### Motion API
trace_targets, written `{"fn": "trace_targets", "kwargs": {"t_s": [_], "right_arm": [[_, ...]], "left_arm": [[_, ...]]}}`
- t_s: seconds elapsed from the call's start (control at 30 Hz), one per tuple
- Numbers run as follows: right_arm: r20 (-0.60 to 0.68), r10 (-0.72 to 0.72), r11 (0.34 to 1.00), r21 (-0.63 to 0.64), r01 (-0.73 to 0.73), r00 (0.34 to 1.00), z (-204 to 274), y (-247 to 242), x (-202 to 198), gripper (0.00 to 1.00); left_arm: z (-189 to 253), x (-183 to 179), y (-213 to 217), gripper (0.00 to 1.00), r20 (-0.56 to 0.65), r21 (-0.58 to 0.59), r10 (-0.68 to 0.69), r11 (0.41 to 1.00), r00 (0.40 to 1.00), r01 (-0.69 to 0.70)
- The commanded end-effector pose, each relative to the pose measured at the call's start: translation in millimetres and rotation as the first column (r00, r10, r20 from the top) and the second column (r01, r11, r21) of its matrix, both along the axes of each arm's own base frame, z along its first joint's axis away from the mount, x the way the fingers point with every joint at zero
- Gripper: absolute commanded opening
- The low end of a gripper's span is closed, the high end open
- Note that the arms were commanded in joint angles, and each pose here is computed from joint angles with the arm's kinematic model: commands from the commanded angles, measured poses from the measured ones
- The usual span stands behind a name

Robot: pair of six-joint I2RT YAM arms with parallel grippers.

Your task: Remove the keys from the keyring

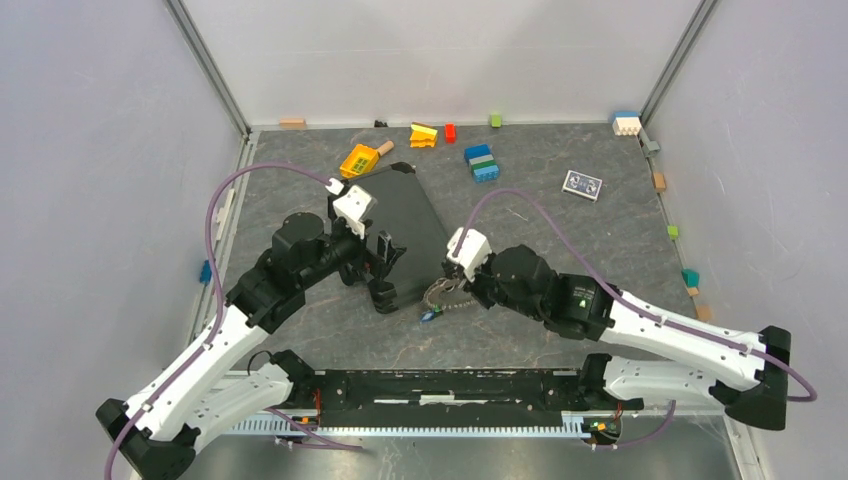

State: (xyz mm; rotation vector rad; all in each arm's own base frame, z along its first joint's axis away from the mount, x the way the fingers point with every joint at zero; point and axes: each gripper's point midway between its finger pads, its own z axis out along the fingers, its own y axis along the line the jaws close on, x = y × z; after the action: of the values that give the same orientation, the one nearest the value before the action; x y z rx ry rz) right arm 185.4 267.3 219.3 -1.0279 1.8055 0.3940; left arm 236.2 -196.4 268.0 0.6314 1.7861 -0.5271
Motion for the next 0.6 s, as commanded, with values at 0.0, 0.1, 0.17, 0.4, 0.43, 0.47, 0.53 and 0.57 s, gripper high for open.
{"fn": "trace_targets", "kwargs": {"t_s": [0.0,0.1,0.17,0.4,0.43,0.47,0.53,0.57], "right_arm": [[0.117,-0.012,1.000,0.008,0.011,0.993,35,7,-5,0.00],[0.133,-0.011,0.999,-0.032,0.015,0.991,33,4,-6,0.00],[0.146,-0.032,0.998,-0.045,0.039,0.989,32,-1,-4,0.00],[0.180,-0.053,0.999,0.000,0.054,0.982,45,-15,-5,0.00],[0.181,-0.048,0.999,0.003,0.048,0.982,46,-16,-6,0.00],[0.182,-0.040,0.999,0.005,0.039,0.982,47,-16,-7,0.00],[0.180,-0.017,1.000,0.009,0.016,0.983,48,-15,-10,0.00],[0.177,-0.002,1.000,0.010,0.000,0.984,48,-14,-12,0.00]], "left_arm": [[30,-16,-17,0.97,0.107,-0.019,-0.161,0.986,0.981,0.164],[31,-17,-21,0.97,0.119,-0.030,-0.185,0.981,0.975,0.190],[29,-17,-24,0.97,0.112,-0.040,-0.188,0.980,0.976,0.194],[24,-19,-37,0.96,0.066,-0.131,-0.199,0.970,0.978,0.206],[23,-21,-40,0.96,0.064,-0.140,-0.202,0.968,0.977,0.210],[22,-22,-42,0.96,0.067,-0.144,-0.200,0.968,0.977,0.208],[22,-24,-45,0.96,0.082,-0.149,-0.201,0.966,0.976,0.211],[23,-24,-46,0.95,0.092,-0.155,-0.198,0.965,0.976,0.211]]}}
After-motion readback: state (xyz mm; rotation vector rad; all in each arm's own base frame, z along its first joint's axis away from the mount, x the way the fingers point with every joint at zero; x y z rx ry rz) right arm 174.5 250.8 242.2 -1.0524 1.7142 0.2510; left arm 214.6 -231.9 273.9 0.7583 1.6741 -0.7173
